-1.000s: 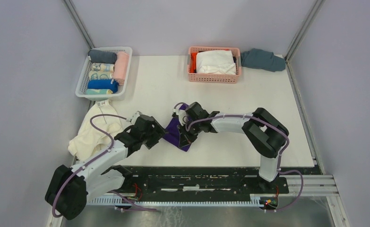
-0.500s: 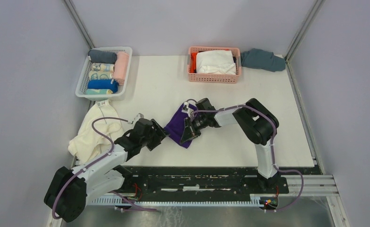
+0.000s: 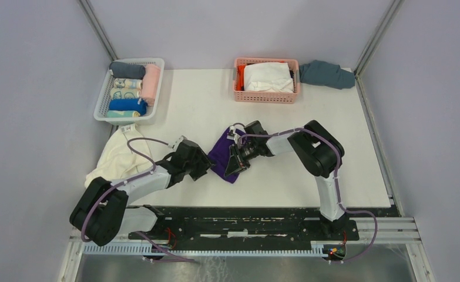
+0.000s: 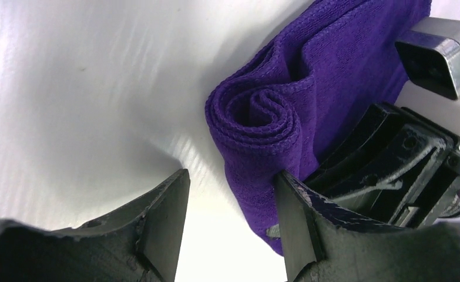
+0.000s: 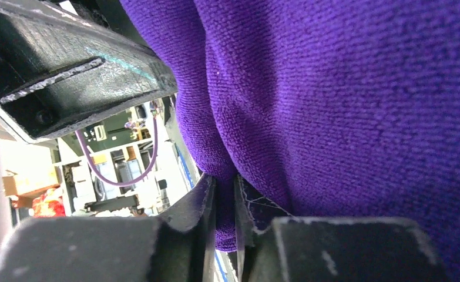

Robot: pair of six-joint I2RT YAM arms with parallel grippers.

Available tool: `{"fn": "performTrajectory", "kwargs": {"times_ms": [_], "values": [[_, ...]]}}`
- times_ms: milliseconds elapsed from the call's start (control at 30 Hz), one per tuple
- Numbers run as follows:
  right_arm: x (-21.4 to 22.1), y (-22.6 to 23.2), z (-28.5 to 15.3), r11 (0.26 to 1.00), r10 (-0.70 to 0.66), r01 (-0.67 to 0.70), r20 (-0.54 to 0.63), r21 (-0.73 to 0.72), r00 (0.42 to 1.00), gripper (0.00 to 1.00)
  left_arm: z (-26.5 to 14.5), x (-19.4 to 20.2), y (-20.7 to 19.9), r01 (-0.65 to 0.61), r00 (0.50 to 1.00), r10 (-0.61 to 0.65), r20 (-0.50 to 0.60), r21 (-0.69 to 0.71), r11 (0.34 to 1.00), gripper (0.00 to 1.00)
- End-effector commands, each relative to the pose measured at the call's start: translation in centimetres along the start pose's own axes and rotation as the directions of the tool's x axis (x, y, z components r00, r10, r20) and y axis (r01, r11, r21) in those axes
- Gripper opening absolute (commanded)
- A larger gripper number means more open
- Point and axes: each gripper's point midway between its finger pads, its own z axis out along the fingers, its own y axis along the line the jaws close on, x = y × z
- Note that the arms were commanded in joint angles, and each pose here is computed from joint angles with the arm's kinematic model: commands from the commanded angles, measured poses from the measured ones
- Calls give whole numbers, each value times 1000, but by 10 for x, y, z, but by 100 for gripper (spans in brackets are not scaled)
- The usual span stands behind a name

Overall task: Roll the towels
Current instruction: Roll the towel at the center of the board.

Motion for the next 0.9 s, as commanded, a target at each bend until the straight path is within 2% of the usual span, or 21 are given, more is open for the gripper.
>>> {"fn": "performTrajectory", "kwargs": {"times_ms": [0, 133, 267, 367, 467, 533, 700, 767, 867], "values": [[-22, 12, -10, 989, -134, 129, 74, 73, 988, 25, 9, -9, -9, -42, 999, 43, 22, -11, 999, 62], [-22, 17, -21, 959, -224, 204, 86, 199, 971, 37, 17, -8, 3, -40, 999, 41, 17, -75, 996, 62], [-23, 19, -35, 884, -346, 297, 77, 361, 935, 48, 24, -5, 10, -31, 999, 31, 5, -111, 993, 62], [-23, 23, -45, 777, -460, 381, 38, 502, 887, 53, 28, -2, 13, -30, 1000, 29, -10, -127, 991, 62], [-24, 27, -51, 632, -575, 452, -10, 630, 818, 58, 30, 0, 14, -30, 999, 28, -23, -134, 990, 63], [-25, 29, -52, 546, -628, 482, -46, 686, 777, 59, 31, 0, 14, -31, 999, 28, -25, -137, 990, 63], [-29, 43, -48, 384, -749, 527, -79, 758, 658, 60, 32, 2, 15, -30, 999, 26, -32, -143, 989, 63], [-29, 53, -45, 344, -792, 545, -75, 765, 606, 60, 32, 2, 15, -29, 999, 25, -33, -142, 989, 63], [-28, 58, -41, 309, -819, 557, -81, 771, 568, 56, 32, 3, 14, -29, 999, 24, -37, -139, 990, 63]]}}
